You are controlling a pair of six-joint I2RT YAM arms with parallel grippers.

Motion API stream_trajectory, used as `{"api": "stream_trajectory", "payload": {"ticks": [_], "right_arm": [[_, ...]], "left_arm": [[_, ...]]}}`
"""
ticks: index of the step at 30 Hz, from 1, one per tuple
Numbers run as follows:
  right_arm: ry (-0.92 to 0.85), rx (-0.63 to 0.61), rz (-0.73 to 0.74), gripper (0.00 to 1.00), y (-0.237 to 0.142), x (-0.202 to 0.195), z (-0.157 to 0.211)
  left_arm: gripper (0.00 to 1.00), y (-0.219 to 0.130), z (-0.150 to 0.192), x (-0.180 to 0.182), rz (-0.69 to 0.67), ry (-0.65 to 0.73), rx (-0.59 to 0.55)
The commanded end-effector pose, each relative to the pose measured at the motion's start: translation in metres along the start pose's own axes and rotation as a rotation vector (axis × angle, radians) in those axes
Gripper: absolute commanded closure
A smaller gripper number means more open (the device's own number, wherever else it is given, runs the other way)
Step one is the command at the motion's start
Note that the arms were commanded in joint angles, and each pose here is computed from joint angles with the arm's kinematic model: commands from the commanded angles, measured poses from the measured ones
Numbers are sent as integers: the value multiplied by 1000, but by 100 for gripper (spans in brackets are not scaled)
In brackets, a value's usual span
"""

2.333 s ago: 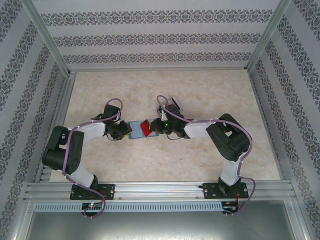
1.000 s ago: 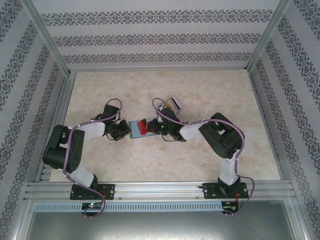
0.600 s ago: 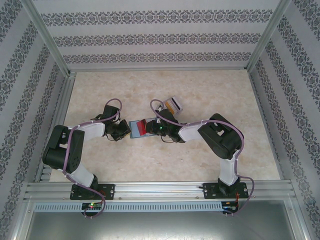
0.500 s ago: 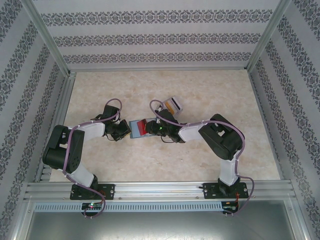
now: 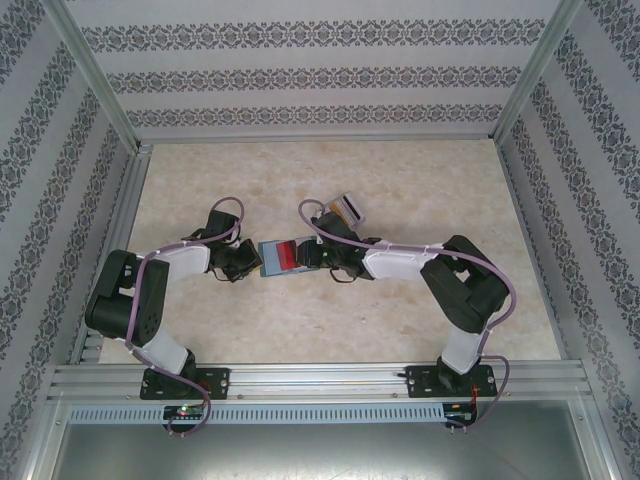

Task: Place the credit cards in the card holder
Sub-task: Insert the credit card into the card slot.

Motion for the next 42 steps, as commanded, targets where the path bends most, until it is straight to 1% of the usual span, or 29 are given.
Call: {"api": "stream_trajectory", "payload": {"ticks": [1,3,6,17,31,42], "right_arm": [[-14,47,2,78,4,-4,-10],[-5,78,-16,84,10,-5,-11],[-6,105,-21,86,17,-4,-11],[8,174,-23,86,36,-7,-5],[-24,192,-30,85,42,5,1],[-43,208,-59,85,49,16,-2]], "left_arm": [[95,8,2,-1,11,22,12],[95,8,2,-1,10,19,10],[95,8,2,-1,8,23,12],[95,10,2,1,3,16,18],[95,15,2,-1,18,17,27],[95,16,3,-2,22,21,30]]}}
Point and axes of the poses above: each hand's point on the last joint's axis, 136 mm out from that joint toward the fingers, its own y axis out along the fingers, its own x axis along the line the jaws close on, z = x × y, the point moved 9 cm from there along -y, back along the fingers, and after that the axes turned 8 degrees about y, right-handed, at the moved point
